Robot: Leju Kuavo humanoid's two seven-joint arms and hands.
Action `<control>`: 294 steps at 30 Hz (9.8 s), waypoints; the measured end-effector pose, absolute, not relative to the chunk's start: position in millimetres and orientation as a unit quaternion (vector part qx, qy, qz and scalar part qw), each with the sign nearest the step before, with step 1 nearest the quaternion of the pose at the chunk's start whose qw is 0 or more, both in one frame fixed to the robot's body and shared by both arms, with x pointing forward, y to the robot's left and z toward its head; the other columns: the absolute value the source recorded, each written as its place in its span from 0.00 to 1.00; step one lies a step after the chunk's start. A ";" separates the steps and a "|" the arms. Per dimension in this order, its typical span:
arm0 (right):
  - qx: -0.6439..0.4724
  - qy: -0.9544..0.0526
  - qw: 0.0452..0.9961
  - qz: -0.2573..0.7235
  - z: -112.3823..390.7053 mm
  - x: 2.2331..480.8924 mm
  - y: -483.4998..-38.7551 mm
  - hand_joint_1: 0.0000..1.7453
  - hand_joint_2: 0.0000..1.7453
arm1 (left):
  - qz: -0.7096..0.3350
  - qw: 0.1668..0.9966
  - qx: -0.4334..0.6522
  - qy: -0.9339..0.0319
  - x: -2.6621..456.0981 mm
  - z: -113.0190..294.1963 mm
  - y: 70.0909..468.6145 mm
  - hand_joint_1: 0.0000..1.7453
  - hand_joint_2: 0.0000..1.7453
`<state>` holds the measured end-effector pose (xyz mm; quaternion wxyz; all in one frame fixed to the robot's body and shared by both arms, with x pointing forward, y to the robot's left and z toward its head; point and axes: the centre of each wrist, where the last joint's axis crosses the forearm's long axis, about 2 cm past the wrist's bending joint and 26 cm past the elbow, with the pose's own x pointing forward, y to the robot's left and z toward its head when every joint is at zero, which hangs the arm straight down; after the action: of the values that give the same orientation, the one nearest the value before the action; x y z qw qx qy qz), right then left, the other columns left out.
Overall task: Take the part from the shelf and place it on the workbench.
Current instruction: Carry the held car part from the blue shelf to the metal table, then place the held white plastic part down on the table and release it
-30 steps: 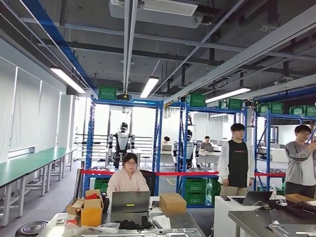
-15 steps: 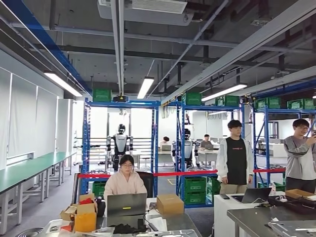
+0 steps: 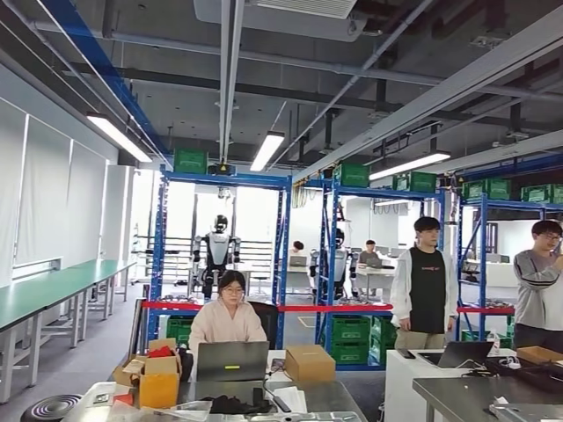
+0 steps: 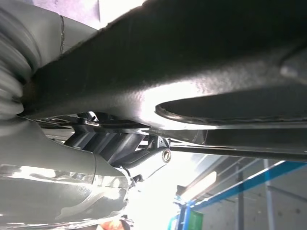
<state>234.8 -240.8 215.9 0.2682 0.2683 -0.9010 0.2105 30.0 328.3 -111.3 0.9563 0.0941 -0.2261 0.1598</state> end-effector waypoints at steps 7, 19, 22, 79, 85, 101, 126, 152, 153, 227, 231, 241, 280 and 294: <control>0.262 -0.899 0.270 0.224 218.1 239.3 -240.4 1.00 1.00 | 0.161 0.957 0.089 -0.225 30.5 -111.6 323.4 0.00 1.00; 0.263 -0.893 0.280 0.233 217.5 243.6 -237.3 1.00 1.00 | 0.162 0.957 0.086 -0.223 28.4 -111.9 320.5 0.00 1.00; 0.266 -0.892 0.282 0.231 217.4 244.6 -236.9 1.00 1.00 | 0.165 0.957 0.085 -0.224 29.8 -111.8 319.8 0.00 1.00; 0.278 -0.884 0.292 0.235 210.4 240.9 -242.2 1.00 1.00 | 0.169 0.957 0.080 -0.222 27.0 -112.4 312.8 0.00 1.00; 0.277 -0.883 0.295 0.238 210.2 241.0 -241.1 1.00 1.00 | 0.171 0.956 0.081 -0.223 26.7 -112.4 313.5 0.00 1.00; 0.280 -0.883 0.293 0.238 210.5 240.6 -239.0 1.00 1.00 | 0.171 0.956 0.081 -0.223 26.8 -112.4 313.3 0.00 1.00; 0.266 -0.885 0.286 0.253 212.5 241.3 -236.6 1.00 1.00 | 0.171 0.955 0.081 -0.229 29.4 -112.2 313.2 0.00 1.00; 0.280 -0.883 0.286 0.244 210.0 240.4 -239.5 1.00 1.00 | 0.170 0.955 0.080 -0.230 29.3 -112.2 312.8 0.00 1.00; 0.280 -0.883 0.287 0.244 209.5 240.1 -239.6 1.00 1.00 | 0.170 0.955 0.080 -0.230 29.1 -112.2 312.8 0.00 1.00; -0.144 -0.840 0.366 0.373 310.1 423.2 -262.6 1.00 1.00 | 0.090 0.963 0.052 -0.249 42.0 -111.1 309.9 0.00 1.00; -0.224 -0.803 0.379 0.401 293.5 432.4 -266.6 1.00 1.00 | 0.082 0.963 0.051 -0.252 40.3 -111.3 309.8 0.00 1.00; -0.430 -0.669 0.371 0.480 248.1 429.7 -324.0 1.00 1.00 | 0.078 0.959 0.048 -0.268 36.4 -111.7 310.3 0.00 1.00; -0.373 -0.556 0.449 0.592 175.3 419.6 -369.4 0.00 0.00 | 0.071 0.952 0.048 -0.293 38.6 -111.4 313.1 0.00 0.00; -0.241 -0.653 0.474 0.540 217.6 413.7 -410.6 0.00 0.00 | 0.072 0.953 0.042 -0.291 34.8 -111.7 314.3 0.00 0.00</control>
<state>413.7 -410.6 217.6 0.4738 -0.2405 -0.6526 0.5401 34.8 314.3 -111.7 0.9531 0.0425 -0.2909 0.0723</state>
